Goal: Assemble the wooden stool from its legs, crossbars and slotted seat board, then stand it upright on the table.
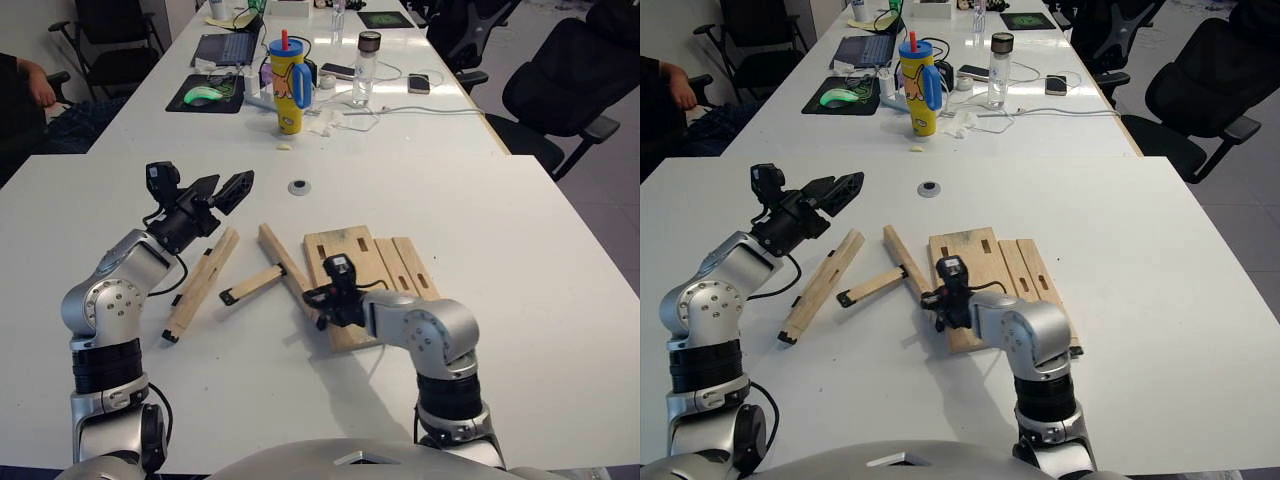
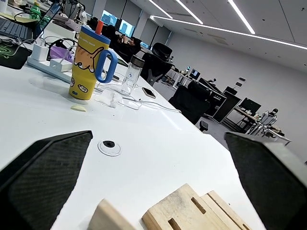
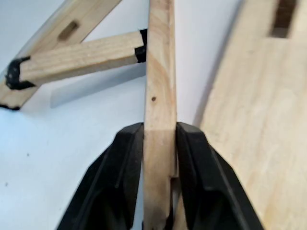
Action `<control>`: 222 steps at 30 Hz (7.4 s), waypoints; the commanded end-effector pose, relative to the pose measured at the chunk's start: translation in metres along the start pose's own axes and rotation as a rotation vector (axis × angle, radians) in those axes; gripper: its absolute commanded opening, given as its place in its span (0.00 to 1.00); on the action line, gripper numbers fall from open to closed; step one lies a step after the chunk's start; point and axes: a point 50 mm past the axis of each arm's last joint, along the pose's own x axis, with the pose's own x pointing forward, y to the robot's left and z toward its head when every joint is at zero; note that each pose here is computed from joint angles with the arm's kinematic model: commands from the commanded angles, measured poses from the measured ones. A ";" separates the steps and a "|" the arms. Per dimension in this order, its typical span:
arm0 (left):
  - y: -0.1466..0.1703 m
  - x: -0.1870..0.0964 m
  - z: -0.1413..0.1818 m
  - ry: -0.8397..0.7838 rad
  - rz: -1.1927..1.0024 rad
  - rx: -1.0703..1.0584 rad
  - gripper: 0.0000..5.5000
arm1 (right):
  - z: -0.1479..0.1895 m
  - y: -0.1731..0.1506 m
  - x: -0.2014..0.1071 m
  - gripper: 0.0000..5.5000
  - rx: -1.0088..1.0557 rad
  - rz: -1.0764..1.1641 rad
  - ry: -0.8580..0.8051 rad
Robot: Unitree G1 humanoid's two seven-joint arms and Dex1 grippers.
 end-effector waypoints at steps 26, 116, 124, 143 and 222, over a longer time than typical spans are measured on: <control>-0.007 0.021 0.082 -0.119 -0.128 0.057 0.93 | 0.024 0.054 -0.001 0.52 0.754 0.550 -0.270; -0.060 -0.045 -0.103 0.726 0.220 0.296 0.61 | 0.053 -0.041 -0.043 0.56 0.099 -0.278 -0.676; -0.064 -0.052 -0.113 0.785 0.193 0.307 0.38 | 0.053 -0.040 -0.042 0.56 0.096 -0.274 -0.660; -0.014 -0.057 -0.106 0.818 0.135 1.051 0.10 | 0.047 -0.042 -0.042 0.56 0.125 -0.307 -0.652; 0.012 -0.043 -0.086 0.862 -0.327 1.151 0.64 | -0.070 -0.006 -0.031 0.56 0.394 -0.111 -0.224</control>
